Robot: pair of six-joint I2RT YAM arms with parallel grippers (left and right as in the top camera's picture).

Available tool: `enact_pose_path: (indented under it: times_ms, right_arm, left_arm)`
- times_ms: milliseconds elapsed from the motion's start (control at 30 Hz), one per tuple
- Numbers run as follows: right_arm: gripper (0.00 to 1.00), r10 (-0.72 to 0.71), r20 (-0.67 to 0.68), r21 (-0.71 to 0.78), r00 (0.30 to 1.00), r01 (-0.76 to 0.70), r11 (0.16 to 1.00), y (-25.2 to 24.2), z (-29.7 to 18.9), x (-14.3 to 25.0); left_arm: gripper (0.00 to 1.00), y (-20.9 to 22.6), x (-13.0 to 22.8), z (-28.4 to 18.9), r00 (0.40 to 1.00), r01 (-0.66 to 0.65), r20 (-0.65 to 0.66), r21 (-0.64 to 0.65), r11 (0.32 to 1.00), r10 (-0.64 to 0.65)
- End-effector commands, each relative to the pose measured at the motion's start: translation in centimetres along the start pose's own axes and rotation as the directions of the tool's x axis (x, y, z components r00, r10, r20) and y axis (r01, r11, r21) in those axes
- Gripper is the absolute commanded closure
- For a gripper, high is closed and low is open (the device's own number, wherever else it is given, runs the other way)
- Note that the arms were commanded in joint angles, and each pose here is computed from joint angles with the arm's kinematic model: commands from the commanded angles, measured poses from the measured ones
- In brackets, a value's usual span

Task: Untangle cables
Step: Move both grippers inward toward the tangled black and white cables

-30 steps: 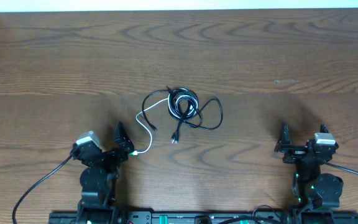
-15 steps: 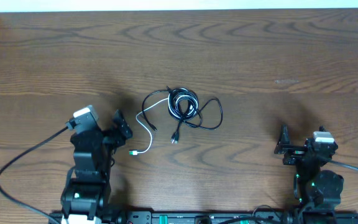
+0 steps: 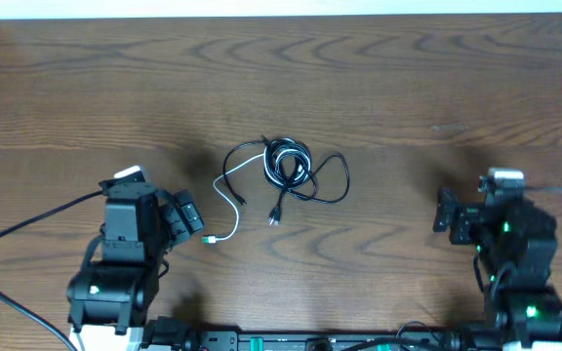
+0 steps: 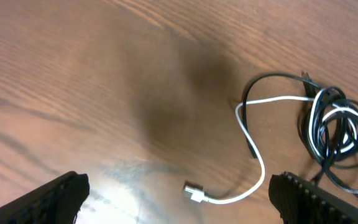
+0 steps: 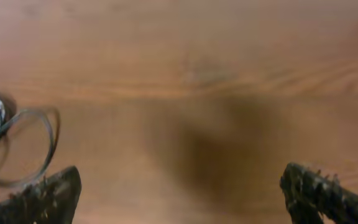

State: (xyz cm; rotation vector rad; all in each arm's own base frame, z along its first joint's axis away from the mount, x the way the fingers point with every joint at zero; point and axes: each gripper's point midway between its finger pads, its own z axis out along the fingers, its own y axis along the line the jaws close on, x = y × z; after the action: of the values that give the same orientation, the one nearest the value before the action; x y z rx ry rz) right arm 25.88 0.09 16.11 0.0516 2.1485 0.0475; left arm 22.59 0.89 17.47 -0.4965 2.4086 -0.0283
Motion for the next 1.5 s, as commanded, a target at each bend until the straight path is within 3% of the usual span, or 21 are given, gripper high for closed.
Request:
enact_pose_path:
  times_ms: [0,100,200,267,367,500,667,1167,1467]
  right_arm:
    - [0.01,0.004,-0.107,-0.087,0.994,-0.014,0.996,1.7,0.4,-1.0]
    - [0.01,0.007,-0.227,-0.103,0.974,-0.031,0.994,2.2,0.7,-0.7]
    - [0.01,0.003,-0.366,-0.093,0.931,-0.040,0.995,2.1,0.8,-0.2]
    - [0.01,-0.005,-0.423,-0.091,0.906,-0.037,0.995,2.1,0.9,-0.3]
    - [0.01,-0.003,-0.467,-0.091,0.884,-0.045,0.995,2.3,1.1,-1.1]
    - [0.01,0.000,-0.439,-0.109,0.898,-0.053,0.993,2.7,1.4,-2.6]
    - [0.01,0.010,-0.425,-0.133,0.905,-0.074,0.988,3.2,1.5,-3.0]
    - [0.01,0.009,-0.342,-0.255,0.940,-0.102,0.962,5.4,2.0,-5.3]
    - [0.01,-0.185,-0.281,-0.440,0.942,0.045,0.897,12.2,0.8,-5.0]
  left_arm:
    - [0.02,-0.6,-0.3,-1.0,0.999,-0.025,-0.025,0.026,0.999,0.025]
    - [0.02,-2.2,0.2,-1.4,0.997,-0.051,-0.050,0.124,0.991,0.058]
    - [0.02,-5.6,1.7,-2.2,0.971,-0.188,-0.075,0.340,0.921,0.226]
    - [0.02,-6.1,2.3,-2.3,0.963,-0.192,-0.109,0.375,0.907,0.248]
    - [0.02,-5.3,3.0,-2.0,0.946,-0.180,-0.199,0.328,0.928,0.254]
    - [0.02,-2.2,1.8,-2.4,0.916,-0.215,-0.319,0.116,0.970,0.242]
    - [0.02,-3.2,-0.5,-3.1,0.919,-0.215,-0.309,0.121,0.969,0.243]
    - [0.02,-4.3,-1.0,-3.2,0.927,-0.200,-0.285,0.171,0.965,0.243]
    - [0.02,-6.7,-3.1,-2.6,0.945,-0.236,-0.174,0.226,0.945,0.278]
